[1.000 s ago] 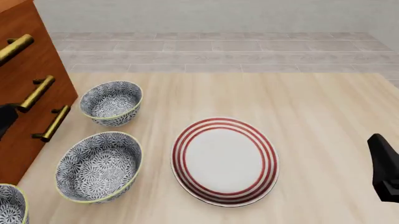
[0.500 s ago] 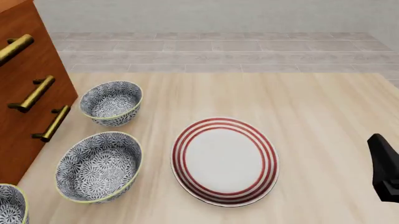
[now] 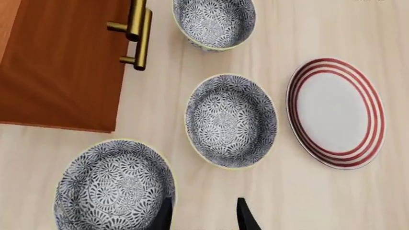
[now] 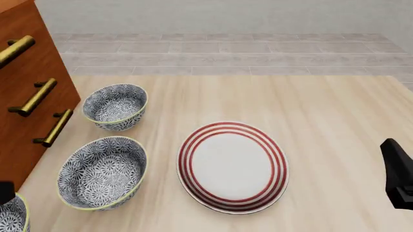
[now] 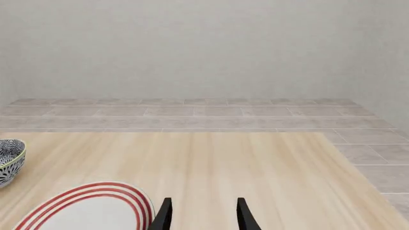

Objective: Put the bowl at the front on the plate.

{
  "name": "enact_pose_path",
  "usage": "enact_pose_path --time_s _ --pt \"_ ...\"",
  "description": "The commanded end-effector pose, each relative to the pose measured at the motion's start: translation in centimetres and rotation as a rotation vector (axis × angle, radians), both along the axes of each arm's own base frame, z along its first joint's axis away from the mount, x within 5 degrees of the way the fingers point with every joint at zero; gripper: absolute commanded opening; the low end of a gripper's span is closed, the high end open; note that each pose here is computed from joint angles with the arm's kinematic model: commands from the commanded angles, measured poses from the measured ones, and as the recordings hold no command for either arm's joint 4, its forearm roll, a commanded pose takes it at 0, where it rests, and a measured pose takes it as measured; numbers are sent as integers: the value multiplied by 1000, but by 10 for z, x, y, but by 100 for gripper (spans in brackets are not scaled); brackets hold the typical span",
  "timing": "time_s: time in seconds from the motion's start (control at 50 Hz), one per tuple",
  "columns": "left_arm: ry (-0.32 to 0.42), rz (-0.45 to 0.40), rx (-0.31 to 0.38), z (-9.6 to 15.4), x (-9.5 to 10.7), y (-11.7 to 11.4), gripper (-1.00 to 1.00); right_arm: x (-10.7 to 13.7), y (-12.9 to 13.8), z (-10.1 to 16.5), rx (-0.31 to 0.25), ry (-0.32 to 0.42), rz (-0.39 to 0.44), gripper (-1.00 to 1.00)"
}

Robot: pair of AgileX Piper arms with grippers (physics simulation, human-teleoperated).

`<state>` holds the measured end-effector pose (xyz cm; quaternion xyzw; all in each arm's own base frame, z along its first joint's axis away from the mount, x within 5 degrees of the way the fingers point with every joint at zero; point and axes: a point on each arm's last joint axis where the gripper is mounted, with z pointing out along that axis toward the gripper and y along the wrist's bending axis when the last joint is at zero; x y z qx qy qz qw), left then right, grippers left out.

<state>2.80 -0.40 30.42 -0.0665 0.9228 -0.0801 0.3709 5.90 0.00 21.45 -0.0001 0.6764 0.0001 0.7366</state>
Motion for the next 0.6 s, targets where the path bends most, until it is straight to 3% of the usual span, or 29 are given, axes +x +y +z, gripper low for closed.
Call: enact_pose_path --time_s 0.02,0.6 --pt "21 72 -11 -10 -4 2 100 -1 0 0 0 -1 0 100" --pt "60 156 34 -33 -7 5 100 -1 0 0 0 -1 0 100"
